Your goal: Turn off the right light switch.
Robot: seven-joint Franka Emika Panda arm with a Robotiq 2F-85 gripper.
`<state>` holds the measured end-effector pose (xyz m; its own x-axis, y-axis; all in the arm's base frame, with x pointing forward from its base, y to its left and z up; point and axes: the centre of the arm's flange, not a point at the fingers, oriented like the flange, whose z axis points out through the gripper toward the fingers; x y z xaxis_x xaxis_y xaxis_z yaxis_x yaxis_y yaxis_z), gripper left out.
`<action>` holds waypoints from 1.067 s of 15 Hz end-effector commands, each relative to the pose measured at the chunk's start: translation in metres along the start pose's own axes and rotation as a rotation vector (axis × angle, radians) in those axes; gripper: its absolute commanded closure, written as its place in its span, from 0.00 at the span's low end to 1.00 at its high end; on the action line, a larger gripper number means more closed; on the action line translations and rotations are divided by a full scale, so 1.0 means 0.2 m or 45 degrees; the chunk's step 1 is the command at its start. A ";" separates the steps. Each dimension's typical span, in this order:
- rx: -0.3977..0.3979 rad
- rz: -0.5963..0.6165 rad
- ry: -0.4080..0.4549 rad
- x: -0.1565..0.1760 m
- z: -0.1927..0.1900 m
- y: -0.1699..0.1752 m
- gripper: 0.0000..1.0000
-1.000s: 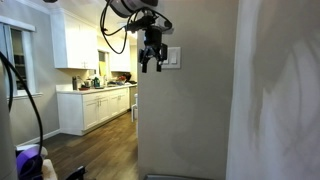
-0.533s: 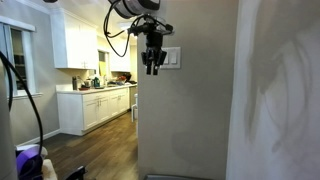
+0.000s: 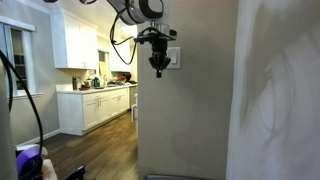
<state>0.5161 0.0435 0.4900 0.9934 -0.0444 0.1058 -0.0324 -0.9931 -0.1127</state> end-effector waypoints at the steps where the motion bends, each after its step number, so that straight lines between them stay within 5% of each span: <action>1: 0.002 0.050 0.097 0.12 0.00 -0.02 1.00; 16: 0.000 0.307 0.359 0.29 -0.19 -0.03 1.00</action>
<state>0.5614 0.0405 0.5351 0.9158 -0.2451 0.3181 -0.2061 -0.9667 -0.1515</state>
